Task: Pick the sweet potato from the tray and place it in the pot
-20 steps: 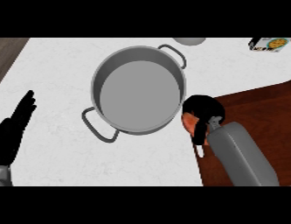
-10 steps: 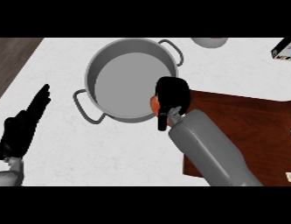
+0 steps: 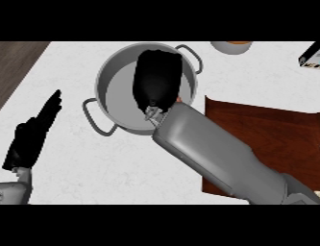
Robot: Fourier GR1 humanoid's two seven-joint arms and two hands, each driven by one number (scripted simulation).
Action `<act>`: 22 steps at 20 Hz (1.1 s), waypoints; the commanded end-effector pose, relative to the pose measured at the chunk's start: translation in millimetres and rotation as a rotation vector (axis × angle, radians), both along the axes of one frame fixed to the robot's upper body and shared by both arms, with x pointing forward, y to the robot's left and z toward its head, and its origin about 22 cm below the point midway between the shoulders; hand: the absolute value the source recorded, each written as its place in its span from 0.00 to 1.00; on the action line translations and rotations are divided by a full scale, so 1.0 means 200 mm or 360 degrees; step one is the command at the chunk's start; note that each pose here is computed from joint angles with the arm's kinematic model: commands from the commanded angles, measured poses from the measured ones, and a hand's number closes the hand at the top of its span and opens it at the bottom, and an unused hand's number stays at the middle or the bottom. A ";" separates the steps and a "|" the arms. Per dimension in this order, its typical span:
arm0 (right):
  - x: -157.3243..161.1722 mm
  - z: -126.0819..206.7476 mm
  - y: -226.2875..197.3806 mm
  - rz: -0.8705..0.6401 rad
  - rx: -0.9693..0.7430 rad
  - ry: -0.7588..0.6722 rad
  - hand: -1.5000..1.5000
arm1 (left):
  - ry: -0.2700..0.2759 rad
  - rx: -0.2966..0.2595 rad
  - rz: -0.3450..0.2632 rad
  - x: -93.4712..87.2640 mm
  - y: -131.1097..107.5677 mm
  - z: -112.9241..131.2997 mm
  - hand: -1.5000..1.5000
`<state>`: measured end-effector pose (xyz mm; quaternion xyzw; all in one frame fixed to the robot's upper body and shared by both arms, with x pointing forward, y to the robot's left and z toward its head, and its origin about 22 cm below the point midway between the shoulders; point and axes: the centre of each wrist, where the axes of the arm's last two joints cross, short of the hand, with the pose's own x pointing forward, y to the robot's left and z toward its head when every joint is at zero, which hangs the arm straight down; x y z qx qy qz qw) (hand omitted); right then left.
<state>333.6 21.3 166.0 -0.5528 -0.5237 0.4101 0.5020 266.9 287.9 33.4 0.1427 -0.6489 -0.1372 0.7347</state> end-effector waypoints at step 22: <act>0.18 0.20 0.11 -0.0351 0.0445 -0.0473 1.00 | -0.0022 0.0003 0.0113 -0.02 0.10 -0.02 0.50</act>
